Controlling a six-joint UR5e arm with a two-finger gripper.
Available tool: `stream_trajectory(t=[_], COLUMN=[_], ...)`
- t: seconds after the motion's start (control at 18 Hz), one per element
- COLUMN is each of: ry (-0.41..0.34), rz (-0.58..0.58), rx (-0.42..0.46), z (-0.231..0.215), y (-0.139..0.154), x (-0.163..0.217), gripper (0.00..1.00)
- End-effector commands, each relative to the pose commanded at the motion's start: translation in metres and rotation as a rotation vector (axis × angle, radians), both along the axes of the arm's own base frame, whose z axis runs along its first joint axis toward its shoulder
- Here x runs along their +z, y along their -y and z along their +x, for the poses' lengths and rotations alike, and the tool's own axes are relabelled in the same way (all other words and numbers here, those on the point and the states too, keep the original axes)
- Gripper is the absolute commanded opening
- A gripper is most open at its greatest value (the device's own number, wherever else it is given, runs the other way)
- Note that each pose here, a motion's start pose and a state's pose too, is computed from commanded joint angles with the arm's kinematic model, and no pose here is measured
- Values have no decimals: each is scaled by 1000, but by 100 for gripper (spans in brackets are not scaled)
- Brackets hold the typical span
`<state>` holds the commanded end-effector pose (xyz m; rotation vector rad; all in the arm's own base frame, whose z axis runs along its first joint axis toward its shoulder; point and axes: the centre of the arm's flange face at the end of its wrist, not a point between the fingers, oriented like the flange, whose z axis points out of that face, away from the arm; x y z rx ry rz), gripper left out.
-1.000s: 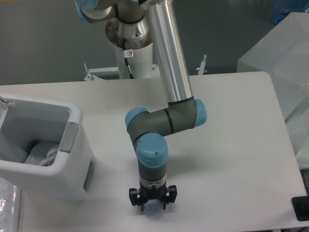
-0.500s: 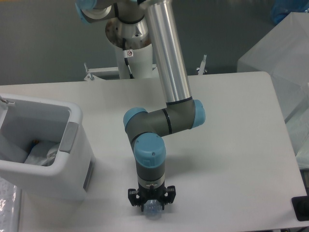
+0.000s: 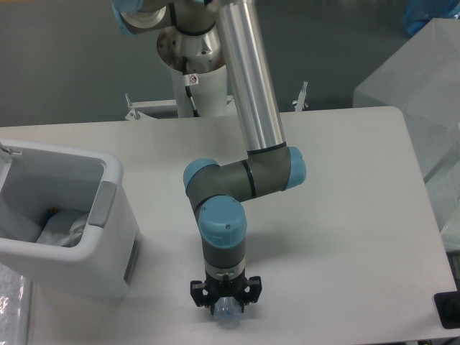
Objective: Place the trash in the trash can
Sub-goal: 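Lift the bottle upright and carry it over the trash bin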
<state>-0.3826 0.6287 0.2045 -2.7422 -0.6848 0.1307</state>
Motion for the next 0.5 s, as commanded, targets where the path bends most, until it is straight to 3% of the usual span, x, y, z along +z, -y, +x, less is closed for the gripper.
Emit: stream_trajectory(t=[0.22, 0.5], ry=[-57, -160], rz=[66, 205], rx=[19, 56], z=[-18, -24], y=[-1, 14], x=[50, 165], gripper=[63, 63])
